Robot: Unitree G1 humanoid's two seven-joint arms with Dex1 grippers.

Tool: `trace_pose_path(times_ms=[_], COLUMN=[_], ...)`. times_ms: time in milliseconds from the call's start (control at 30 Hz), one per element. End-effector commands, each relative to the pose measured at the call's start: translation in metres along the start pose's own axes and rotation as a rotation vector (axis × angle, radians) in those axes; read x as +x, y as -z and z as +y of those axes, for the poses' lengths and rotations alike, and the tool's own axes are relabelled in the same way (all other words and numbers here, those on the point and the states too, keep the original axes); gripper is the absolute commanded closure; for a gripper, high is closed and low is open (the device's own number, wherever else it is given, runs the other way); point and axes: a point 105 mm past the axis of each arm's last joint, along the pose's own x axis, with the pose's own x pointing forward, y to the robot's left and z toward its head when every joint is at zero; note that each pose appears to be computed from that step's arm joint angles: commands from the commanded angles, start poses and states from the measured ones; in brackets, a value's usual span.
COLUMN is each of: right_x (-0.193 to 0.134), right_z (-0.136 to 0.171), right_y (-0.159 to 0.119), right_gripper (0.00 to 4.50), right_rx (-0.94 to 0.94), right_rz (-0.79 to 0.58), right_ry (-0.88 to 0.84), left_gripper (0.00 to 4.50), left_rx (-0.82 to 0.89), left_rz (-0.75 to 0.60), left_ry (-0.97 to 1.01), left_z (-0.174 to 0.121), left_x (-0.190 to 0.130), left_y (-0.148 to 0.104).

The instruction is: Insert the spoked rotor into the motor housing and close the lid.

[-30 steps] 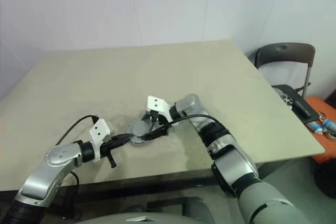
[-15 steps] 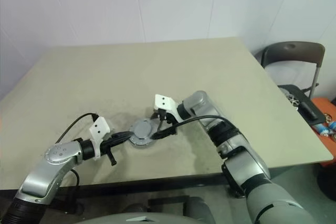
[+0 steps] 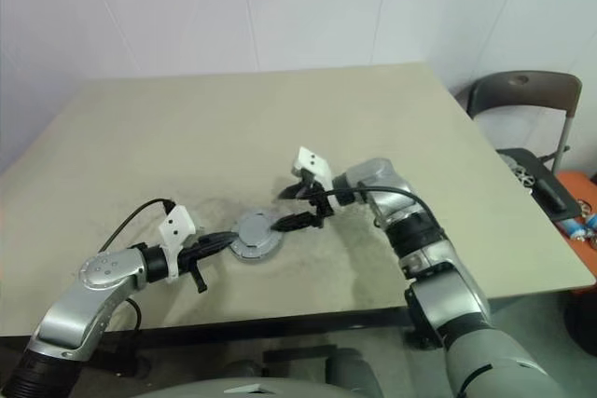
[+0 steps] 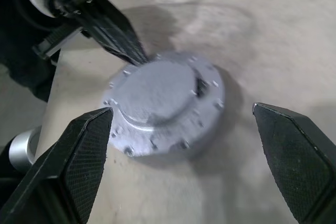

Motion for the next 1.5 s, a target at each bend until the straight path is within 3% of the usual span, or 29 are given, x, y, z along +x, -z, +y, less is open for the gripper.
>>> trace_pose_path(times_ms=[33, 233, 500, 633, 700, 967, 1233, 1500], right_x=[-0.014, -0.020, 0.006, 0.019, 0.027, 0.049, 0.054, 0.035], right_z=[0.003, 0.002, 0.010, 0.013, 0.020, 0.030, 0.020, 0.013], right_y=[-0.009, -0.005, -0.009, -0.012, -0.022, -0.022, -0.015, -0.013], right_gripper=[0.03, 0.03, 0.03, 0.03, 0.03, 0.03, 0.03, 0.03], right_rx=[0.053, -0.016, -0.283, -0.366, -0.376, -0.342, -0.305, -0.248], right_rz=[-0.067, -0.055, -0.019, -0.020, -0.112, -0.062, -0.038, -0.057], right_ry=[0.009, 0.077, 0.127, 0.138, 0.111, -0.016, 0.012, 0.049], left_gripper=[4.50, 4.50, 4.50, 4.50, 4.50, 4.50, 4.50, 4.50], left_rx=[-0.017, -0.008, -0.046, -0.061, -0.077, -0.099, -0.125, -0.125], left_rz=[0.027, 0.025, -0.117, -0.121, -0.105, -0.043, -0.056, -0.079], left_ry=[0.063, 0.058, -0.003, -0.057, -0.091, -0.183, -0.182, -0.175], left_z=[-0.012, -0.008, 0.006, 0.015, 0.021, 0.031, 0.022, 0.018], left_x=[0.001, -0.004, -0.022, -0.042, -0.057, -0.100, -0.105, -0.101], left_y=[0.004, 0.004, -0.026, -0.028, -0.023, -0.003, 0.001, 0.000])
